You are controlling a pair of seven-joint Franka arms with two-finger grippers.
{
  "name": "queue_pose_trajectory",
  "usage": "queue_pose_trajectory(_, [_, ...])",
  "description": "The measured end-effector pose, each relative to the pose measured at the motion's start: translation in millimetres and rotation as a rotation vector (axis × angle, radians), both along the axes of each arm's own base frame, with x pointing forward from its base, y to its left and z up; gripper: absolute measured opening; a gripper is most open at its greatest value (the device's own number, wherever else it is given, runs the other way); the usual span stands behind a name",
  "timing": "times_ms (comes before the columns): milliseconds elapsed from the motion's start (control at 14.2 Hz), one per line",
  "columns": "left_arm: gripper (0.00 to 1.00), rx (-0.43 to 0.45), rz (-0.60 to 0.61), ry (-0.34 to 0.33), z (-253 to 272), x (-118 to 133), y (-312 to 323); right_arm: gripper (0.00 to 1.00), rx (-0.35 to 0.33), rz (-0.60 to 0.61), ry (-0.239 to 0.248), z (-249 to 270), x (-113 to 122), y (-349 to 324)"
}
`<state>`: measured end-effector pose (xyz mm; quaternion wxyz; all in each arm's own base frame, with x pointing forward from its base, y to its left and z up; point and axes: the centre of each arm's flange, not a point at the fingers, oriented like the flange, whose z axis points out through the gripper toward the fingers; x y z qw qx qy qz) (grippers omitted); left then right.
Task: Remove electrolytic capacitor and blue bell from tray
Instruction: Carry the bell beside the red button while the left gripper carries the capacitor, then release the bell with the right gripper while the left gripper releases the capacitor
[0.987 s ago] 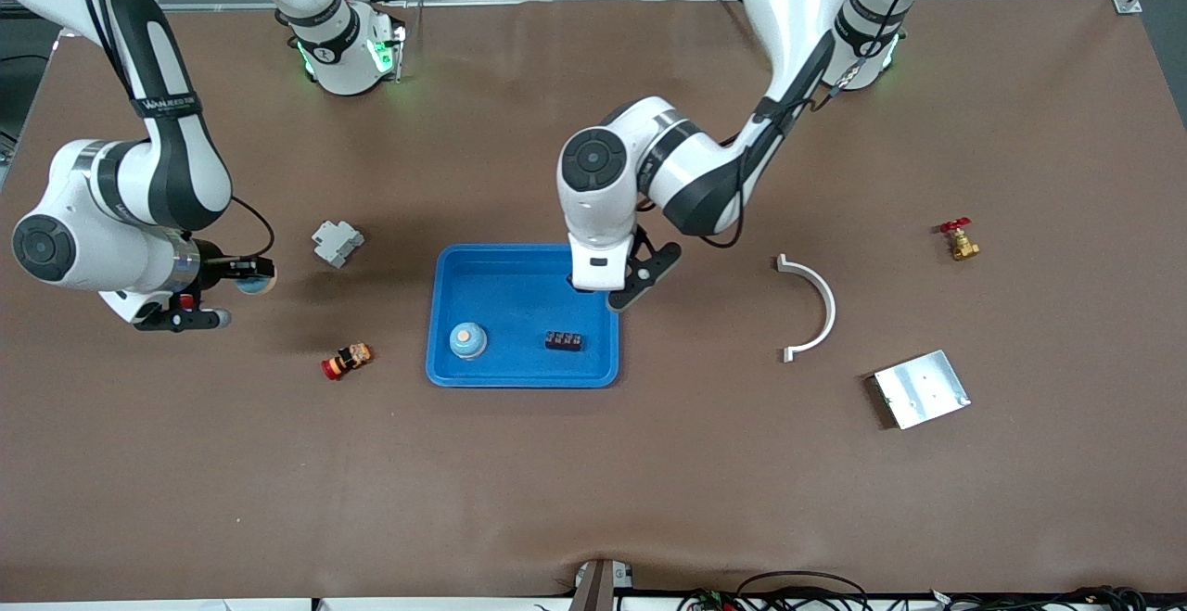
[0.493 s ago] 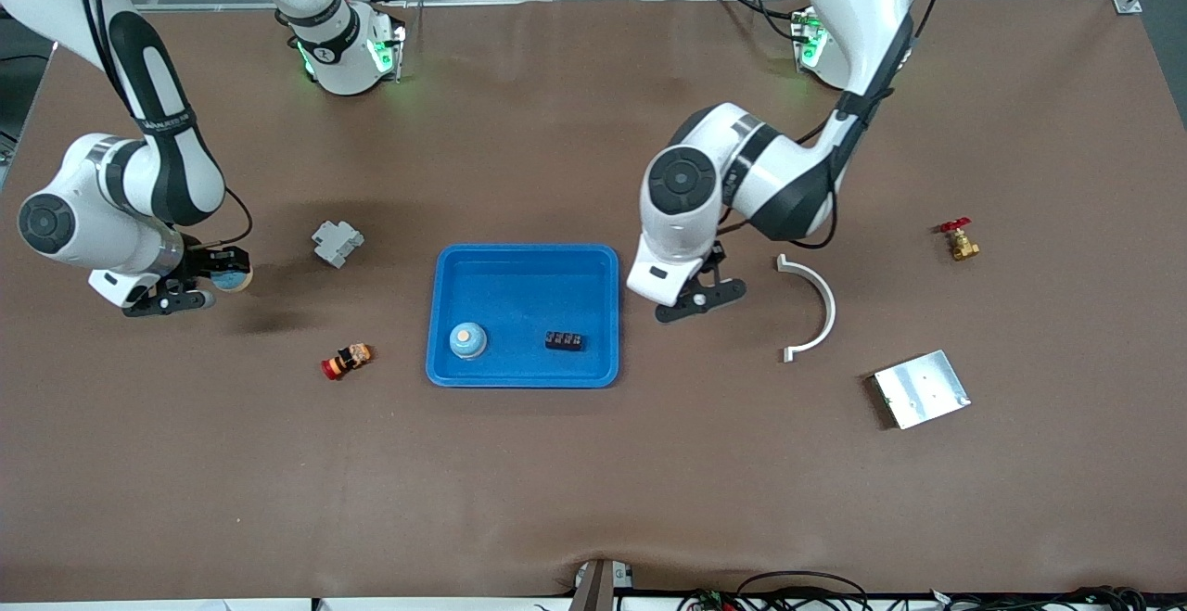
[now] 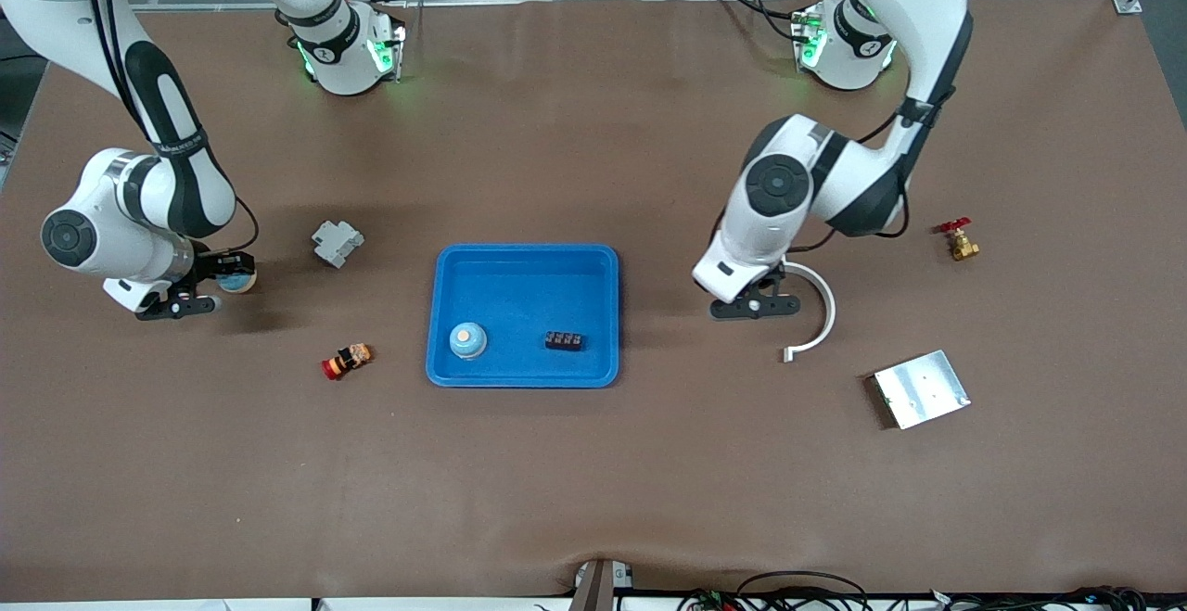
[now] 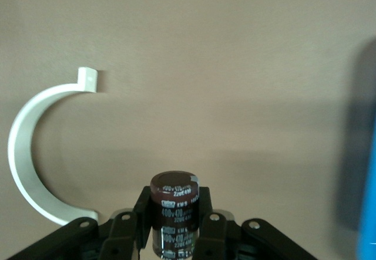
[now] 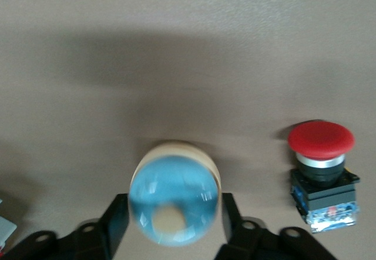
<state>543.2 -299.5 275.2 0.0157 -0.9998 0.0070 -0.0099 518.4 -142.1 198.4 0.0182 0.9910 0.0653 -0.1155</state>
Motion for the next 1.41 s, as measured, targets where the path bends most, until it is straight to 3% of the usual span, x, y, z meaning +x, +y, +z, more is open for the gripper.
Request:
queue_pose_trajectory(141, [0.34,-0.005,-0.055,0.001,-19,0,33,0.98,-0.002,-0.002,-0.003,5,5,-2])
queue_pose_trajectory(352, [0.34,-0.008,-0.125,0.01,-42,-2,72,1.0,0.006,0.014,0.037,45,37,7])
queue_pose_trajectory(564, [0.34,-0.023,-0.158,-0.012,-57,-7,95,1.0,0.078,-0.047,-0.006,108,85,69])
queue_pose_trajectory(705, [0.34,-0.03,-0.164,-0.024,-64,-12,104,1.0,0.088,-0.133,-0.025,119,97,128])
queue_pose_trajectory(987, [0.34,-0.035,-0.165,-0.032,-68,-14,105,1.0,0.048,-0.312,-0.021,111,91,254])
queue_pose_trajectory(1410, [0.34,-0.058,-0.164,-0.054,-93,-14,106,1.0,0.09,-0.609,-0.106,83,76,392])
